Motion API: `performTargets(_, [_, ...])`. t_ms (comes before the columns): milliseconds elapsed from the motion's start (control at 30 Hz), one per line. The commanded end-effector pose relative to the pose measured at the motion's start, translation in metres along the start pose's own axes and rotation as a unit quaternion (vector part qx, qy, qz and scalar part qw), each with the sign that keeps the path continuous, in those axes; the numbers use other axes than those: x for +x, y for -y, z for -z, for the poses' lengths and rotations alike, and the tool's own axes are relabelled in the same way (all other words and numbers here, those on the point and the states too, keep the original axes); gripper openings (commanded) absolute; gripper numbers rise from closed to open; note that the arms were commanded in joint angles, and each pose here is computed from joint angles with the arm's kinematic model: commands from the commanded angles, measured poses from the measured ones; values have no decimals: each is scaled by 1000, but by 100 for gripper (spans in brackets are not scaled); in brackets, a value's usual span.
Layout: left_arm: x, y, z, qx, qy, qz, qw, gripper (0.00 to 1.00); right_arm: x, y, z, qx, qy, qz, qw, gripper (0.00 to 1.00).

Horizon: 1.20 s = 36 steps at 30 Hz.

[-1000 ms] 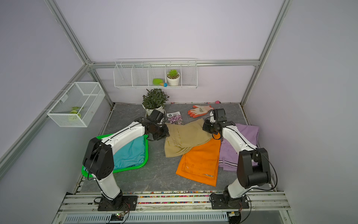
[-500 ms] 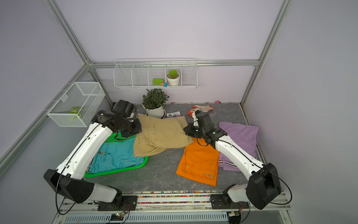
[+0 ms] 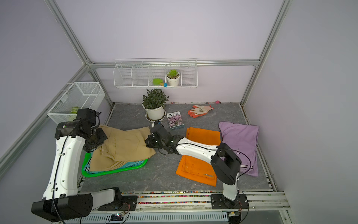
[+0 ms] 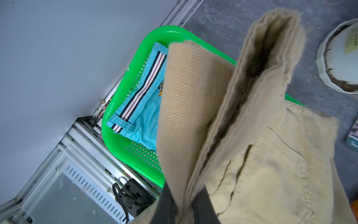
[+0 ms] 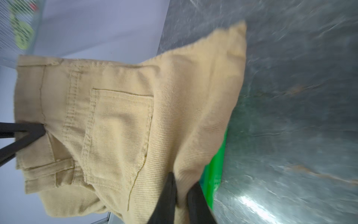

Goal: Put the folded long pants in the basket
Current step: Move the basket to the center of the board.

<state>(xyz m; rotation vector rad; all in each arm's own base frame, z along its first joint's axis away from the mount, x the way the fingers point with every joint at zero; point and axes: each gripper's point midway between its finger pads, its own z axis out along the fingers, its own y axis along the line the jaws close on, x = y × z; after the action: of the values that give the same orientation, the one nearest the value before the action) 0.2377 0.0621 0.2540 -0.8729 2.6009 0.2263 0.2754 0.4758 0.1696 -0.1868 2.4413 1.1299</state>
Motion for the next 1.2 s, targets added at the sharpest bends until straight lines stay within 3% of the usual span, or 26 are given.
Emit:
performTargets(0, [-15,-13,-10,-41,35,13,998,0,8,-7,-16,5,-6,8,1000,0])
performTargets(167, [-8,-2,-24,-14,22,8,1000,0,32,25,-25,62,-44,22,997,0])
performTargets(367, [16,40,-37,102,-40,-6,994,0,28,70,2,116,-45,18,992,0])
performTargets(533, [58,98,-45,264,-134,-15,955,0,16,125,42,153,-36,-7,988,0])
performTargets(700, [88,147,-25,348,-147,-71,923,0,-1,150,87,157,-17,2,987,0])
performTargets(867, [74,144,-22,320,-110,-86,937,0,-20,121,93,115,-27,57,991,0])
performTargets(1033, [52,134,5,311,-46,-110,943,0,-51,86,95,75,12,82,994,0])
performTargets(1167, [49,114,-12,252,-35,-91,963,0,-64,55,90,18,45,120,992,0])
